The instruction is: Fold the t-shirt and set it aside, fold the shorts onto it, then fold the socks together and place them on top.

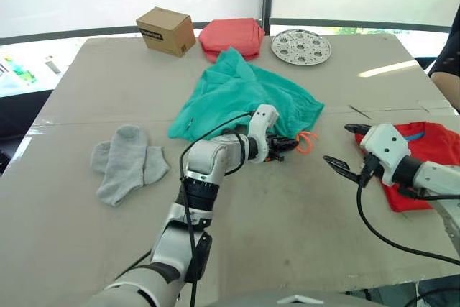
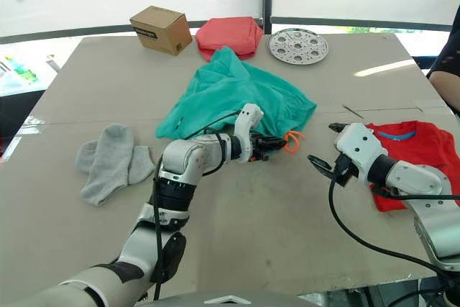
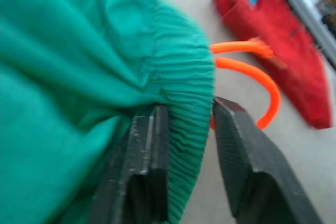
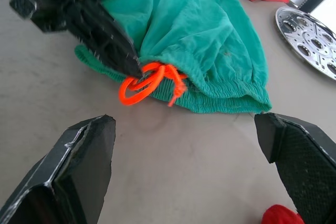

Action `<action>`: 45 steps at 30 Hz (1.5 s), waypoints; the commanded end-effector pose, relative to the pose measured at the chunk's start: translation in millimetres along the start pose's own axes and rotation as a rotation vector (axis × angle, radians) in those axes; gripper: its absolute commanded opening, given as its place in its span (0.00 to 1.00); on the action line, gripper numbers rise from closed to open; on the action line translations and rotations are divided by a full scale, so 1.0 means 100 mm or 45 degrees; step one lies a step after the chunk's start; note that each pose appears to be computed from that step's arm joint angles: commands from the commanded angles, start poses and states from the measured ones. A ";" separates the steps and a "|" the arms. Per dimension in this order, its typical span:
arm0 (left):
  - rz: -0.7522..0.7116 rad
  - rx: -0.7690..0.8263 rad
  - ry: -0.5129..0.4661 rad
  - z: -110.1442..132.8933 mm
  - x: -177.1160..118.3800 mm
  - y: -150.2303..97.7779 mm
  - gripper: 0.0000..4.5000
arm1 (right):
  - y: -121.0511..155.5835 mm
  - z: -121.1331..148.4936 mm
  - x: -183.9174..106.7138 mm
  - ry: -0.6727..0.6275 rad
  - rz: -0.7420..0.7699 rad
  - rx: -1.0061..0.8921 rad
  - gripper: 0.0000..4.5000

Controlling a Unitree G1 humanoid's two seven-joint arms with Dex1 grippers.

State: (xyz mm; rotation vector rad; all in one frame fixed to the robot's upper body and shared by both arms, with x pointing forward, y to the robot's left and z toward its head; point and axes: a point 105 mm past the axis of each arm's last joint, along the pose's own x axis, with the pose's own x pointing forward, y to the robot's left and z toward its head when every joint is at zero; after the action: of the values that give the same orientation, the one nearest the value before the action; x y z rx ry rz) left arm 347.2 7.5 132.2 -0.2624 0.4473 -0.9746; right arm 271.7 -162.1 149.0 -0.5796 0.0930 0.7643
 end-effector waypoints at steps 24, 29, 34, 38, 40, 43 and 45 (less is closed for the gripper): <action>0.325 0.981 0.044 0.09 -2.01 1.00 0.99 | 0.55 0.09 1.13 0.103 0.206 0.093 1.00; 0.399 1.125 0.193 -0.02 -1.94 1.29 0.99 | 0.55 0.04 1.14 0.135 0.187 0.105 1.00; 0.366 1.202 0.323 -0.17 -1.78 1.49 0.73 | 0.48 -0.03 1.07 0.158 0.155 0.119 0.52; 0.281 1.147 0.300 -0.20 -1.70 1.49 0.40 | 0.38 -0.09 0.97 0.171 0.134 0.134 0.18; 0.216 1.090 0.250 -0.16 -1.68 1.42 0.20 | 0.31 -0.07 0.89 0.139 0.139 0.182 0.00; 0.102 0.991 0.177 -0.10 -1.68 1.28 0.00 | 0.27 0.06 0.72 0.028 0.223 0.252 0.00; 0.015 0.908 0.165 -0.10 -1.71 1.16 0.00 | 0.26 0.07 0.58 0.002 0.278 0.283 0.00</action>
State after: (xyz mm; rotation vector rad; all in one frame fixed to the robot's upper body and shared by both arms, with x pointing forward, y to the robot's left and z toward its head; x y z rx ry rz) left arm 350.8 218.0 100.8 0.4967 0.2329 -1.0354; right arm 302.7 -105.6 106.8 -0.3831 0.3048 0.9027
